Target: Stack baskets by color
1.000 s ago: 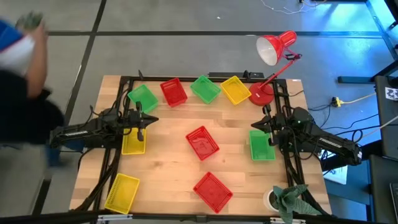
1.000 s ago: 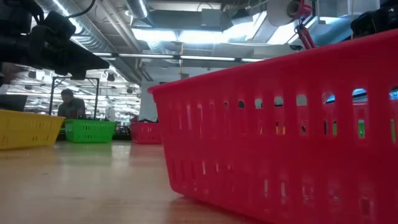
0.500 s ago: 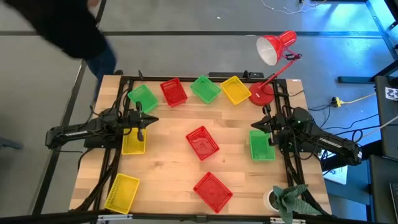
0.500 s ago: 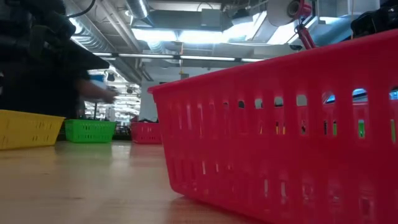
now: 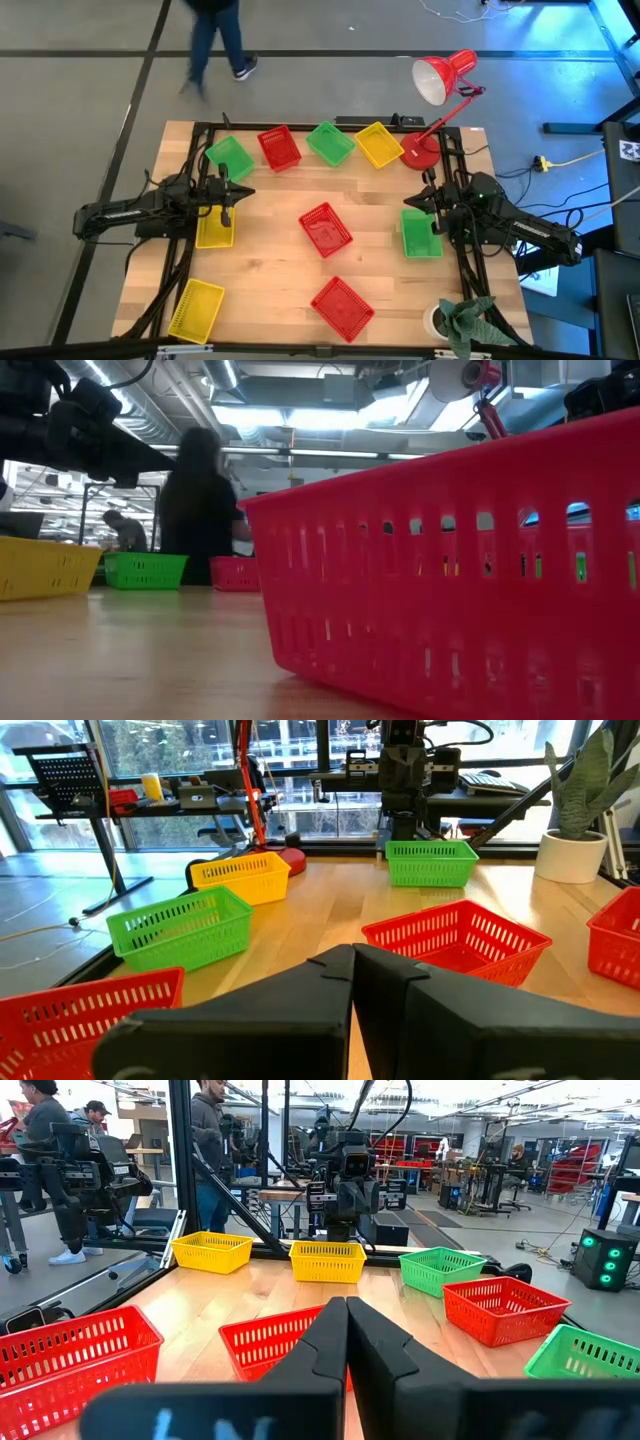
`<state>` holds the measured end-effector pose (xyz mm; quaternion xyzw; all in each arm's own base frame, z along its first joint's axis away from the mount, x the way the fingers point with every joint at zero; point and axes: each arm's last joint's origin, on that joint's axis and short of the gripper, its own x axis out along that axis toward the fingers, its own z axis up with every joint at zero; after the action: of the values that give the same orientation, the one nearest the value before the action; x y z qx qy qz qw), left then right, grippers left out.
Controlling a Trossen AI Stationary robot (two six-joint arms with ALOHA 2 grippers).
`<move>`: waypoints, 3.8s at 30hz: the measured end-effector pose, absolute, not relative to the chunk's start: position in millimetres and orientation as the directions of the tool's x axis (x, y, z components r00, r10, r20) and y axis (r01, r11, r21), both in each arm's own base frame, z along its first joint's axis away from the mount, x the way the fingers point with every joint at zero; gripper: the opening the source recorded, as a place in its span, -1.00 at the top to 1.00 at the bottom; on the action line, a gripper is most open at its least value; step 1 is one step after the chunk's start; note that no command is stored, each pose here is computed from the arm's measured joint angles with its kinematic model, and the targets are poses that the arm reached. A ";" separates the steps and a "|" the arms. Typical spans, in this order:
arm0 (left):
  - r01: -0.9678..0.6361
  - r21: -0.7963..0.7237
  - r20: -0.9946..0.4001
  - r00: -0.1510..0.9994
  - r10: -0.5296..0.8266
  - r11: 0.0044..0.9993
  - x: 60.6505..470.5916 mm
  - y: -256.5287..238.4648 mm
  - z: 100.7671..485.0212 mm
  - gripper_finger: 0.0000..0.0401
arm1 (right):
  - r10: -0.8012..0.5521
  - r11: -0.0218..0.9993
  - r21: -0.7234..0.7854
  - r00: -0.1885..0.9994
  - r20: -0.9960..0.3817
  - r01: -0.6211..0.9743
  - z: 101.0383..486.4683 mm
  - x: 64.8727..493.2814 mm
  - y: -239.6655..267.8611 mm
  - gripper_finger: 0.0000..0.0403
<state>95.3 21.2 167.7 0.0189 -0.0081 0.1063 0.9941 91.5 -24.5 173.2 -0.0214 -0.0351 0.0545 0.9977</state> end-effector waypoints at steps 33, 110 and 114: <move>-0.281 0.112 0.118 0.956 0.268 0.953 89.7 21.7 194.0 1.00 | 0.025 0.984 -0.175 0.997 0.077 -0.011 173.9 91.7 -26.9 0.95; -0.900 -0.410 -0.885 0.354 -0.303 0.146 153.1 -82.1 295.0 0.56 | 0.439 0.897 -0.087 0.897 0.048 -0.434 215.0 75.6 -9.2 0.95; -0.929 -0.352 -0.899 0.299 -0.321 0.118 160.4 -118.8 280.9 0.56 | 0.439 0.896 -0.090 0.897 0.048 -0.434 215.0 75.6 -9.2 0.95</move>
<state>160.4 -118.8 280.9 -0.6008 0.5199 0.2828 0.5374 75.6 -9.2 215.0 -0.0385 -0.0337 0.2244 0.9732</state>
